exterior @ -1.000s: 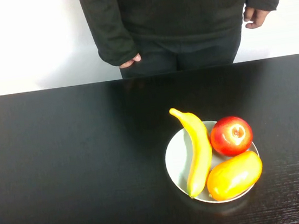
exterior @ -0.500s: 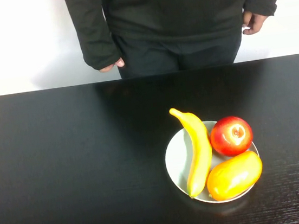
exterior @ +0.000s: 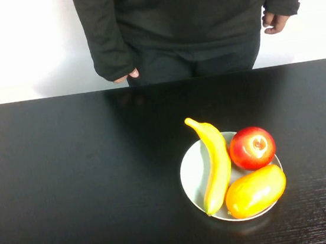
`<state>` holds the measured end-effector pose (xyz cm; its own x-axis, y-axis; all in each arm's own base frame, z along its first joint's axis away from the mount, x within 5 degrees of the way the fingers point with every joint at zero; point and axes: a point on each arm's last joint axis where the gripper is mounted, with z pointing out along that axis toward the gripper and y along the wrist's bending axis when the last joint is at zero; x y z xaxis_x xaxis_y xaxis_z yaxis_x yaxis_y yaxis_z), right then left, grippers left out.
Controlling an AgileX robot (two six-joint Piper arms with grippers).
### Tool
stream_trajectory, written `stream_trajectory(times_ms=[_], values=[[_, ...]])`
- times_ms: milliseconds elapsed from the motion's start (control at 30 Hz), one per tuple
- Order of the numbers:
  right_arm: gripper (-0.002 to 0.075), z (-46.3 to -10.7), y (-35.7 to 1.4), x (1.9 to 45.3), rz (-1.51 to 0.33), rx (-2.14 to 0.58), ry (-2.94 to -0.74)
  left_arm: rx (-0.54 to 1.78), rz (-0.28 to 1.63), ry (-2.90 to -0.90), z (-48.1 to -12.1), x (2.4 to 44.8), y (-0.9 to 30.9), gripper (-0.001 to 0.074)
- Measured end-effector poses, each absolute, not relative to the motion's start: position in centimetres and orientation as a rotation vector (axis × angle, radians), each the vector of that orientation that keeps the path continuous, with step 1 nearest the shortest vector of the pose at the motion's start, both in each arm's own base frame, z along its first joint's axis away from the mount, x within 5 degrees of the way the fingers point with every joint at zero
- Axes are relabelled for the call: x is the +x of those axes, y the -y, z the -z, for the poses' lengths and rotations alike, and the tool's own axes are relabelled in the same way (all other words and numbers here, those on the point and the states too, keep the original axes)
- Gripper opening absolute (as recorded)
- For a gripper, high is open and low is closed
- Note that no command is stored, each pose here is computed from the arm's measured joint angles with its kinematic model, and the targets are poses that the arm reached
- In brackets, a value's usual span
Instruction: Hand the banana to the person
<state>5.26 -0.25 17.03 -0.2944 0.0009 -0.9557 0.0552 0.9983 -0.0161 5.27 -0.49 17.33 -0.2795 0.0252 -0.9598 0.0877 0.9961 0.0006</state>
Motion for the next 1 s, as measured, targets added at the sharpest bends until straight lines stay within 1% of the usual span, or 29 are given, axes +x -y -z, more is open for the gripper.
stream_trajectory(times_ms=[100, 300, 400, 433, 467, 533, 567, 767, 867, 933, 1000], values=[[-0.0010, -17.1, 0.1, 5.3, 0.011, 0.068, -1.860, 0.082, 0.061, -1.854, -17.3, 5.3, 0.5, -0.0003], [-0.0010, -17.7, -0.4, 5.4, -0.189, 0.214, -1.787, 0.082, 0.061, -1.854, -17.3, 5.3, 0.5, -0.0003], [-0.0010, -18.5, -0.5, 5.6, -0.338, 0.345, -1.682, 0.082, 0.061, -1.854, -17.3, 5.3, 0.5, -0.0003], [-0.0009, -20.0, 0.1, 5.6, -0.429, 0.479, -1.477, 0.082, 0.061, -1.854, -17.3, 5.3, 0.5, -0.0003], [-0.0009, -20.0, 0.2, 5.6, -0.428, 0.483, -1.466, 0.082, 0.061, -1.854, -17.3, 5.3, 0.5, -0.0003], [-0.0009, -20.0, 0.2, 5.6, -0.426, 0.481, -1.467, 0.082, 0.061, -1.854, -17.3, 5.3, 0.5, -0.0003], [-0.0009, -19.3, -0.3, 5.7, -0.431, 0.452, -1.567, 0.082, 0.061, -1.854, -17.3, 5.3, 0.5, -0.0003], [-0.0010, -19.4, -0.2, 5.7, -0.447, 0.472, -1.548, 0.082, 0.061, -1.854, -17.3, 5.3, 0.5, -0.0003], [-0.0010, -19.3, -0.5, 5.6, -0.483, 0.471, -1.590, 0.082, 0.061, -1.854, -17.3, 5.3, 0.5, -0.0003], [-0.0010, -20.0, -1.0, 5.5, -0.516, 0.442, -1.656, 0.082, 0.061, -1.854, -17.3, 5.3, 0.5, -0.0003], [-0.0010, -21.6, -1.5, 5.6, -0.544, 0.412, -1.729, 0.082, 0.061, -1.854, -17.3, 5.3, 0.5, -0.0003]])
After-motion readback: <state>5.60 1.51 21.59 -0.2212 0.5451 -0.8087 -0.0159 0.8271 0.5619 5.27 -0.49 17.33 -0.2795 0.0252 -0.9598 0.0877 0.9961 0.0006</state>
